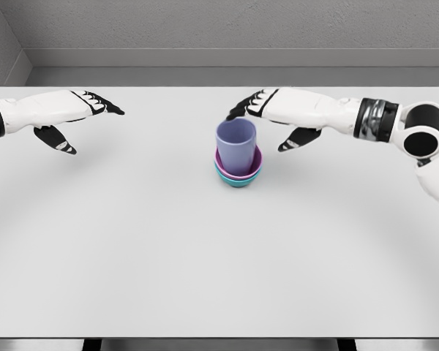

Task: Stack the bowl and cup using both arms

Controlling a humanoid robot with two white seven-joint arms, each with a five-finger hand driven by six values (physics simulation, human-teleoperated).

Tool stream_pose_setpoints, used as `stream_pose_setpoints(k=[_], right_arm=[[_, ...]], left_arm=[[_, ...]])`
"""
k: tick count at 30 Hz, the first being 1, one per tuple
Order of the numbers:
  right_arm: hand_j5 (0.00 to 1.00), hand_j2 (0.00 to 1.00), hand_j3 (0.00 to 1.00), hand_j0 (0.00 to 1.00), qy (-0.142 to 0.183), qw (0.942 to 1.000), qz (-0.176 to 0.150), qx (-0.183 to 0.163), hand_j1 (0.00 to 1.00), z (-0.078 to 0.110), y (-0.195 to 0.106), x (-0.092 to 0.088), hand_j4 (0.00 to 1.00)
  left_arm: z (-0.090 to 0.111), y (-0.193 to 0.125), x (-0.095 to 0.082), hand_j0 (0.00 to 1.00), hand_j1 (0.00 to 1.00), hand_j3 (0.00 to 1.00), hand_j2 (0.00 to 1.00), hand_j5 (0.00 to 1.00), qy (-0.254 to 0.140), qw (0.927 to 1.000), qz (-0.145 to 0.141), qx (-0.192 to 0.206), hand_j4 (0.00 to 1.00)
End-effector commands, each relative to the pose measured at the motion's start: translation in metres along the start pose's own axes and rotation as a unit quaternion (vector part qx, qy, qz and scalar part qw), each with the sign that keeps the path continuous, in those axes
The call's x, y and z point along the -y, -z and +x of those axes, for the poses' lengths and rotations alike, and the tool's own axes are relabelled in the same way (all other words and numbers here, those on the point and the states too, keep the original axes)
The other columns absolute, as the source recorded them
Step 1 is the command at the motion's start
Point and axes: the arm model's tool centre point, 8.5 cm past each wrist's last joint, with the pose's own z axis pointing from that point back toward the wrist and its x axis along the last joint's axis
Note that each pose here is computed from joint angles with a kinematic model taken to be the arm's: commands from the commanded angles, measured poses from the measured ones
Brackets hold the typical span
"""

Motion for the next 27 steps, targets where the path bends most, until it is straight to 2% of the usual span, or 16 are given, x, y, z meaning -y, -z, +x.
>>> stream_pose_setpoints(k=[1, 4, 6, 7, 9, 10, 12, 14, 15, 18, 22, 24, 27], right_arm=[[1.00, 1.00, 1.00, 1.00, 0.003, 1.0000, -0.002, 0.000, 1.00, 0.000, 0.000, 0.001, 1.00], [1.00, 1.00, 1.00, 1.00, -0.001, 1.0000, -0.004, 0.002, 1.00, 0.001, -0.001, 0.003, 1.00], [1.00, 1.00, 1.00, 1.00, -0.016, 0.9998, -0.013, 0.005, 1.00, 0.005, -0.004, 0.017, 1.00], [1.00, 1.00, 1.00, 1.00, -0.027, 0.9994, -0.018, 0.012, 1.00, 0.011, -0.004, 0.024, 1.00], [1.00, 1.00, 1.00, 1.00, -0.057, 0.9969, -0.052, 0.013, 1.00, 0.020, -0.021, 0.051, 1.00], [1.00, 1.00, 1.00, 1.00, -0.068, 0.9962, -0.054, 0.011, 1.00, 0.023, -0.027, 0.056, 1.00], [1.00, 1.00, 1.00, 1.00, -0.104, 0.9922, -0.068, -0.003, 1.00, 0.029, -0.059, 0.076, 1.00], [1.00, 1.00, 1.00, 1.00, -0.098, 0.9929, -0.058, -0.033, 1.00, 0.022, -0.088, 0.062, 1.00], [1.00, 1.00, 1.00, 1.00, -0.085, 0.9926, -0.058, -0.063, 1.00, 0.012, -0.114, 0.053, 1.00], [1.00, 1.00, 1.00, 1.00, -0.060, 0.9918, -0.060, -0.095, 1.00, 0.004, -0.145, 0.038, 1.00], [1.00, 1.00, 1.00, 1.00, -0.053, 0.9923, -0.056, -0.096, 1.00, 0.002, -0.144, 0.032, 1.00], [1.00, 1.00, 1.00, 1.00, -0.044, 0.9935, -0.051, -0.091, 1.00, 0.002, -0.140, 0.023, 1.00], [1.00, 1.00, 1.00, 1.00, -0.043, 0.9936, -0.051, -0.091, 1.00, 0.002, -0.139, 0.022, 1.00]], left_arm=[[0.000, -0.001, -0.001, 1.00, 1.00, 1.00, 1.00, 1.00, -0.003, 1.0000, 0.002, 0.000, 1.00], [0.000, -0.001, -0.001, 1.00, 1.00, 1.00, 1.00, 1.00, -0.003, 1.0000, 0.002, 0.000, 1.00], [0.000, -0.001, -0.001, 1.00, 1.00, 1.00, 1.00, 1.00, -0.003, 1.0000, 0.002, 0.000, 1.00], [0.000, -0.001, -0.001, 1.00, 1.00, 1.00, 1.00, 1.00, -0.003, 1.0000, 0.002, 0.000, 1.00], [0.000, -0.001, -0.001, 1.00, 1.00, 1.00, 1.00, 1.00, -0.003, 1.0000, 0.002, 0.000, 1.00], [0.000, -0.001, -0.001, 1.00, 1.00, 1.00, 1.00, 1.00, -0.003, 1.0000, 0.002, 0.000, 1.00], [0.000, -0.001, -0.001, 1.00, 1.00, 1.00, 1.00, 1.00, -0.002, 1.0000, 0.002, 0.000, 1.00], [0.000, -0.001, -0.001, 1.00, 1.00, 1.00, 1.00, 1.00, -0.002, 1.0000, 0.002, 0.000, 1.00], [0.000, -0.001, -0.001, 1.00, 1.00, 1.00, 1.00, 1.00, -0.002, 1.0000, 0.002, 0.000, 1.00], [0.000, -0.001, -0.001, 1.00, 1.00, 1.00, 1.00, 1.00, -0.002, 1.0000, 0.002, 0.000, 1.00], [0.000, -0.001, -0.001, 1.00, 1.00, 1.00, 1.00, 1.00, -0.002, 1.0000, 0.002, 0.000, 1.00], [0.000, -0.001, -0.001, 1.00, 1.00, 1.00, 1.00, 1.00, -0.002, 1.0000, 0.002, 0.000, 1.00], [0.000, -0.001, -0.001, 1.00, 1.00, 1.00, 1.00, 1.00, -0.002, 1.0000, 0.002, 0.000, 1.00]])
